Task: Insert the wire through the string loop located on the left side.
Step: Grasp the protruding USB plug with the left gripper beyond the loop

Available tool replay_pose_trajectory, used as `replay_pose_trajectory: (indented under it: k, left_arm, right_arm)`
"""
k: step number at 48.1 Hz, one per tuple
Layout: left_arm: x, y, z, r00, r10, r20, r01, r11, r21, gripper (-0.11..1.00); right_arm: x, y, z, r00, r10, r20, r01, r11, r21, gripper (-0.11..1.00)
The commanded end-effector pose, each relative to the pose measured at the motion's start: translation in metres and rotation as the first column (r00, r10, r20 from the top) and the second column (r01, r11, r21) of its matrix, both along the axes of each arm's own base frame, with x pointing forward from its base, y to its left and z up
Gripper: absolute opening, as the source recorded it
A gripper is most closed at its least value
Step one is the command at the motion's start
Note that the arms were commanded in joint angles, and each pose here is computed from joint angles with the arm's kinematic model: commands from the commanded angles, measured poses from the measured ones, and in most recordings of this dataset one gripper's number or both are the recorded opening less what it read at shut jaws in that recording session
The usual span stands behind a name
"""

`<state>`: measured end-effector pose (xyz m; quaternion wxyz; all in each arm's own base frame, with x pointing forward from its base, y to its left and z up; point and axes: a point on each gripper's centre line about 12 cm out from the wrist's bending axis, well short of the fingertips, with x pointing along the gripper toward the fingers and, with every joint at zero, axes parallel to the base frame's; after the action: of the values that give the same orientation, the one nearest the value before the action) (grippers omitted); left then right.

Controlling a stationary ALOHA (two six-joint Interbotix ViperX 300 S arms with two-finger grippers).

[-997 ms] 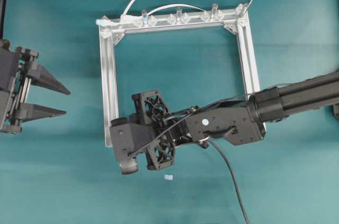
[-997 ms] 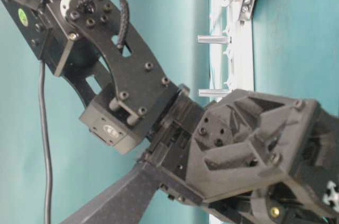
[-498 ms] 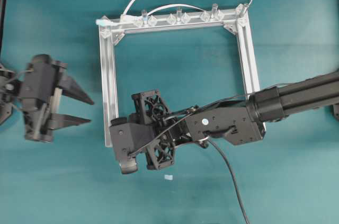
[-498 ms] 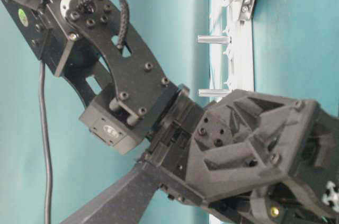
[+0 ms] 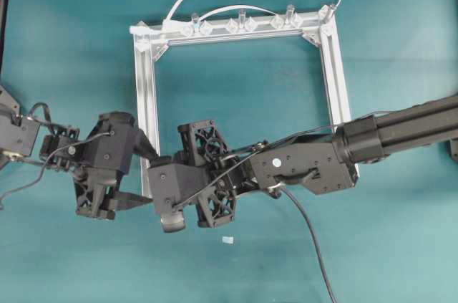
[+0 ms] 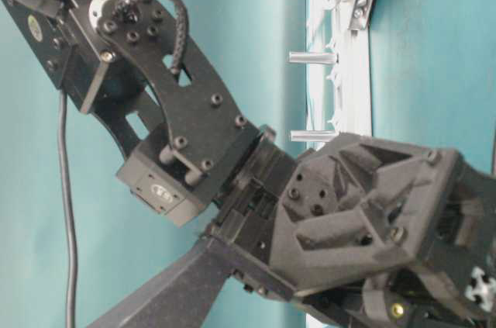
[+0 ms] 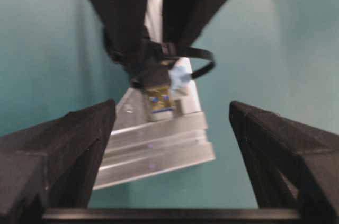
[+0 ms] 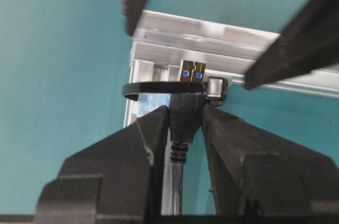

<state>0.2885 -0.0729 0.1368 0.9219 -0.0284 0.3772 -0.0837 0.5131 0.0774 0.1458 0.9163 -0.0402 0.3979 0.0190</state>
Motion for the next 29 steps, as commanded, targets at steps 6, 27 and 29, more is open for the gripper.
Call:
replay_pose_trajectory:
  k: [6,27,29]
  left_arm:
    - [0.005,-0.003,0.008,0.999,0.052,0.016,-0.051,0.996,-0.068,0.89]
    - [0.017,-0.006,-0.003,0.998,0.056,-0.016,-0.057,0.997,-0.061,0.88]
    - [0.018,-0.006,-0.003,0.998,0.056,-0.017,-0.057,0.997,-0.06,0.88]
  right_arm:
    - [0.006,0.001,0.019,0.999,0.003,0.052,-0.003,1.0,0.009,0.26]
    - [0.006,0.001,0.02,0.998,0.004,0.055,-0.004,1.0,0.01,0.26]
    - [0.006,0.002,0.02,0.998,0.005,0.055,-0.005,1.0,0.011,0.26]
